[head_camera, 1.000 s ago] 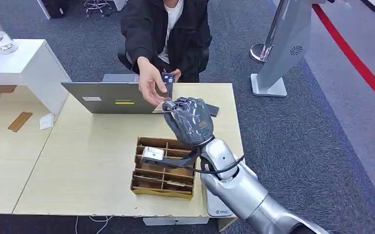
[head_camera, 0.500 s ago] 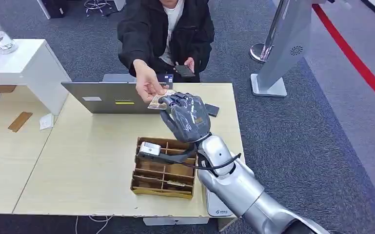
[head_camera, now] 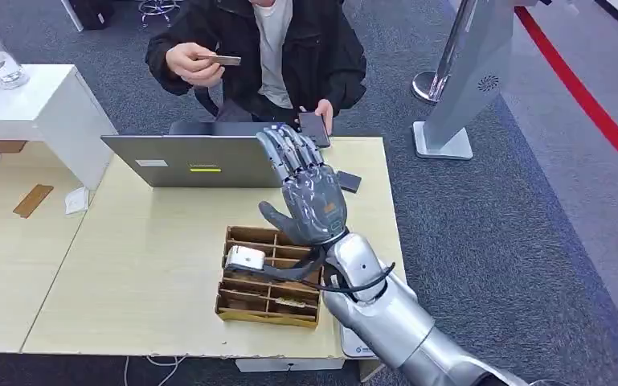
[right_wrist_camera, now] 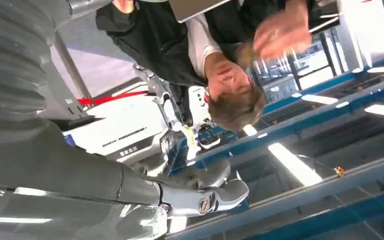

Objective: Pass the card to the sensor for recognition and then transmit it.

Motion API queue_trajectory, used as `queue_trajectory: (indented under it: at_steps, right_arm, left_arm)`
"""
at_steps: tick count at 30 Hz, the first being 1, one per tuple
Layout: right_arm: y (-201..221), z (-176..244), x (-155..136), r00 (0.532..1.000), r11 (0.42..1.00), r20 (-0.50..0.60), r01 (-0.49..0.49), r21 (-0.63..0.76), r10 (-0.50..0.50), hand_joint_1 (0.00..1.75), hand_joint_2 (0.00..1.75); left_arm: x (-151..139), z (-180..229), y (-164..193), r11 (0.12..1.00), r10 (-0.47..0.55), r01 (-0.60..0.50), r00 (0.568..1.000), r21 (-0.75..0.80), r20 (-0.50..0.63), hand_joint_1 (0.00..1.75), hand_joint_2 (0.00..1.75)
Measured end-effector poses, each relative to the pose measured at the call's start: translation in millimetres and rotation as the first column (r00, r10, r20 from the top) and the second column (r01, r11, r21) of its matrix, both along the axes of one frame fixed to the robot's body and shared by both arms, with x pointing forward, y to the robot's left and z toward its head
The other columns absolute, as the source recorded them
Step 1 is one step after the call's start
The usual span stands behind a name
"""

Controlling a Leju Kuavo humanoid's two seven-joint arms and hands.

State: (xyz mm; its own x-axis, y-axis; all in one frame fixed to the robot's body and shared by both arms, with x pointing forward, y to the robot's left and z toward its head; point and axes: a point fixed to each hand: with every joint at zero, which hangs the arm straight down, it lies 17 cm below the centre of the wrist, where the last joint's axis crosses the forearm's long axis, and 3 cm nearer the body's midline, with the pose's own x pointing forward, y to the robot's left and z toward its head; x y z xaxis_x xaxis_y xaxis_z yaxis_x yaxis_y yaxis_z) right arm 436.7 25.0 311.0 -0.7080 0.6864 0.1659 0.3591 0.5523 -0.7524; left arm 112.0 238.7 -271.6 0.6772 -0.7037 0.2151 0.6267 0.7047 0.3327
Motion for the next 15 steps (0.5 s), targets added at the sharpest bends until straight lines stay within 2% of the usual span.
queue_trajectory:
  at_steps: [1, 2, 6, 15]
  right_arm:
    - [-1, 1, -2, 1.000, 1.000, -0.001, -0.004, 0.010, 0.004, 0.00, 1.75]
    - [-2, 1, -5, 1.000, 1.000, -0.002, -0.008, 0.019, 0.008, 0.00, 0.00]
    - [-5, 1, -13, 0.999, 0.998, -0.021, -0.028, 0.062, 0.030, 0.00, 0.00]
    - [-24, -10, -47, 0.978, 0.953, -0.123, -0.132, 0.273, 0.170, 0.00, 0.00]
  left_arm:
    - [0, 0, 0, 1.000, 0.003, -0.003, 1.000, 0.000, 0.000, 0.00, 0.00]
    - [-1, 0, 1, 1.000, 0.006, -0.006, 1.000, 0.001, 0.000, 0.00, 0.00]
    - [-3, 0, 2, 1.000, 0.017, -0.017, 1.000, 0.005, 0.002, 0.00, 0.00]
    - [-13, -2, 8, 0.998, 0.061, -0.061, 0.998, 0.009, 0.001, 0.00, 0.00]
